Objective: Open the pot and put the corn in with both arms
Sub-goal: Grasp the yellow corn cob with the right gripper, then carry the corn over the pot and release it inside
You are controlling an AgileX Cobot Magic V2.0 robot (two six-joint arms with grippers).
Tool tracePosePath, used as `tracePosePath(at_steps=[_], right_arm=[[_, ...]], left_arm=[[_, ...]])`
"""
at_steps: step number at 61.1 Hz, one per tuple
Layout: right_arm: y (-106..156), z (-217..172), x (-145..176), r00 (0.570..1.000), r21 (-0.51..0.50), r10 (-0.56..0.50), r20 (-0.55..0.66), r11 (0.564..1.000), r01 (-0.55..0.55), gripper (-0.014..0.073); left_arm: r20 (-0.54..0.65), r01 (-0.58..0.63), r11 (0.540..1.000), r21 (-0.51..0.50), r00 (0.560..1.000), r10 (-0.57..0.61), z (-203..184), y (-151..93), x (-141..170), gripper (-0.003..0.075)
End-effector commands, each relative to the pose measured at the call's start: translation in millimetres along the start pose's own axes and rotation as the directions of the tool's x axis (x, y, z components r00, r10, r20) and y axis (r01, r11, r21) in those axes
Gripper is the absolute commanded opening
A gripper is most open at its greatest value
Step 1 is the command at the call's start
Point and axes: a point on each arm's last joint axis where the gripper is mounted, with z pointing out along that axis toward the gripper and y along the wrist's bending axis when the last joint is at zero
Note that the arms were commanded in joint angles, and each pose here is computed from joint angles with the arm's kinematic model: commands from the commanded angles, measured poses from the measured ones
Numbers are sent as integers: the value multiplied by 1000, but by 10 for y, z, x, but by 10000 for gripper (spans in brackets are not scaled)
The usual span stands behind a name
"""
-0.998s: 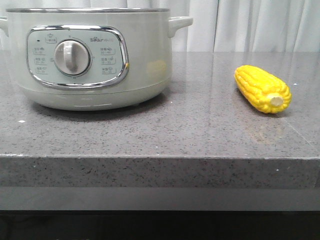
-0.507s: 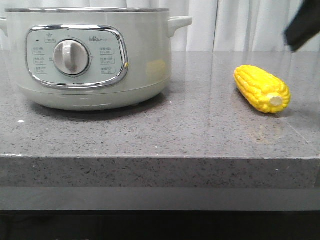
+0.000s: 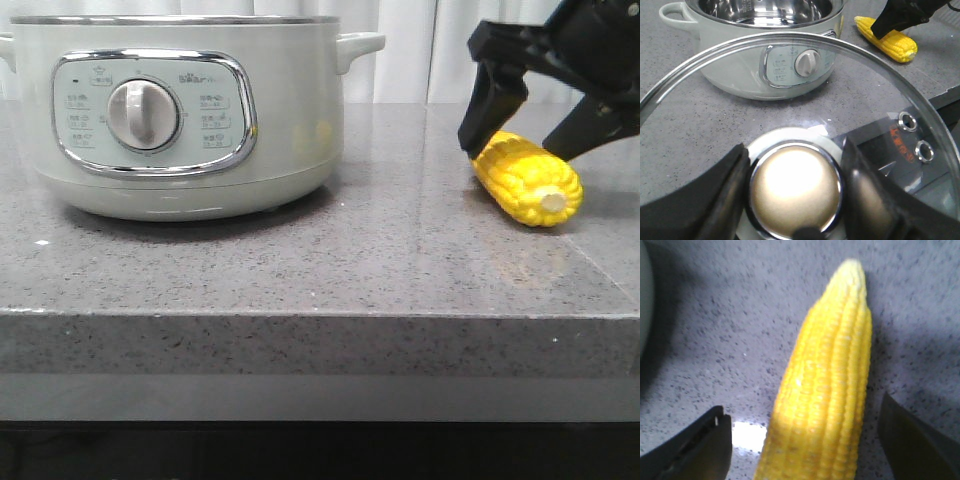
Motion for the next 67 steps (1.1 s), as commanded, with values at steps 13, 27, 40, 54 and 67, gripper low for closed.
tracePosePath(at_steps=[13,27,40,54,67], right_arm=[[58,-144,-147,996,-17,-3,84,1000,4,311],[155,-440,-325,977,-23,-64,204,997,70,258],[536,-867,-690,922,-78,-136,363,982,175,258],[1383,-1002,-966,830,-181,-254,496,905,385,258],[2055,-639,-982,818,-280,-318,480,828,486,258]], left_arm=[[180,21,1000,8,983,-22,-62,-3,-223,211],[180,21,1000,8,983,-22,-62,-3,-223,211],[180,21,1000,8,983,-22,-62,-3,-223,211],[178,21,1000,8,984,-22,-57,-3,-218,211],[178,21,1000,8,984,-22,-57,-3,-218,211]])
